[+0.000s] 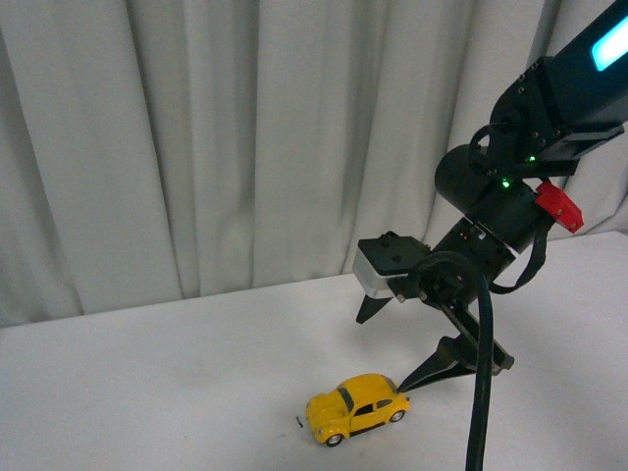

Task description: Wind up and store yellow beetle toy

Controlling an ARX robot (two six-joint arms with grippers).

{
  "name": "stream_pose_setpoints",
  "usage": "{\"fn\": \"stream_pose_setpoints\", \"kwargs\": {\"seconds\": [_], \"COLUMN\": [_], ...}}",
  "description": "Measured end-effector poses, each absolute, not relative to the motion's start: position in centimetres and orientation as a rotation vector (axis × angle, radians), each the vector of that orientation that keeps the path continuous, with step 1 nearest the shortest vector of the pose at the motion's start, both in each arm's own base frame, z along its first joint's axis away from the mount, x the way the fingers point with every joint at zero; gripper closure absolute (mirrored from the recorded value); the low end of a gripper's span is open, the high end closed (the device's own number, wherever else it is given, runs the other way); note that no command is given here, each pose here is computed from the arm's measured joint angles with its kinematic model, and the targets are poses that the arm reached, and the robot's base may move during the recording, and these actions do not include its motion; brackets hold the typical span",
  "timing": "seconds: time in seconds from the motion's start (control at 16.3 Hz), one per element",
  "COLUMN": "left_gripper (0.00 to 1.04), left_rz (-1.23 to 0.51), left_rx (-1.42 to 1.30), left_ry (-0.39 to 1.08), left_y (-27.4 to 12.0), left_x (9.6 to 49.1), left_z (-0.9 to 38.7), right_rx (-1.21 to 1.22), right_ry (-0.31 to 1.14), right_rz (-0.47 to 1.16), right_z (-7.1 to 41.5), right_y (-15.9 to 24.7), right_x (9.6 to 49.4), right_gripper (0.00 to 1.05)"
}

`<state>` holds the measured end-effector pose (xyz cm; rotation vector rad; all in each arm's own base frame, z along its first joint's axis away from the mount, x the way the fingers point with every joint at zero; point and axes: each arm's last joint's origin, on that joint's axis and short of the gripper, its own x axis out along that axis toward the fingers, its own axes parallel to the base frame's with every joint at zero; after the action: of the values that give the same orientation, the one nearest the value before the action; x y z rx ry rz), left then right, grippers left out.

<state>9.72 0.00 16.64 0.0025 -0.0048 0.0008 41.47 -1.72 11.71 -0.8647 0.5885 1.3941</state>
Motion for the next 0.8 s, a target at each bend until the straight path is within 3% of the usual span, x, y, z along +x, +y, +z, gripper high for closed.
{"fn": "stream_pose_setpoints", "kwargs": {"seconds": [0.12,0.24,0.8], "left_gripper": [0.07,0.07,0.07], "left_rz": [0.001,0.001,0.001], "left_rx": [0.002,0.002,0.002], "left_ry": [-0.005,-0.005,-0.005], "left_y": [0.0,0.0,0.0], "left_x": [9.7,9.7,9.7], "left_z": [16.6,16.6,16.6], "right_rx": [-0.889,-0.880,-0.837], "right_ry": [0.604,0.651,0.726], "right_rz": [1.457,1.437,1.419], "right_z": [10.0,8.5,7.5], "right_y": [0.4,1.4,1.3], "right_x": [43.2,42.6,41.8], "right_gripper": [0.07,0.07,0.07]}}
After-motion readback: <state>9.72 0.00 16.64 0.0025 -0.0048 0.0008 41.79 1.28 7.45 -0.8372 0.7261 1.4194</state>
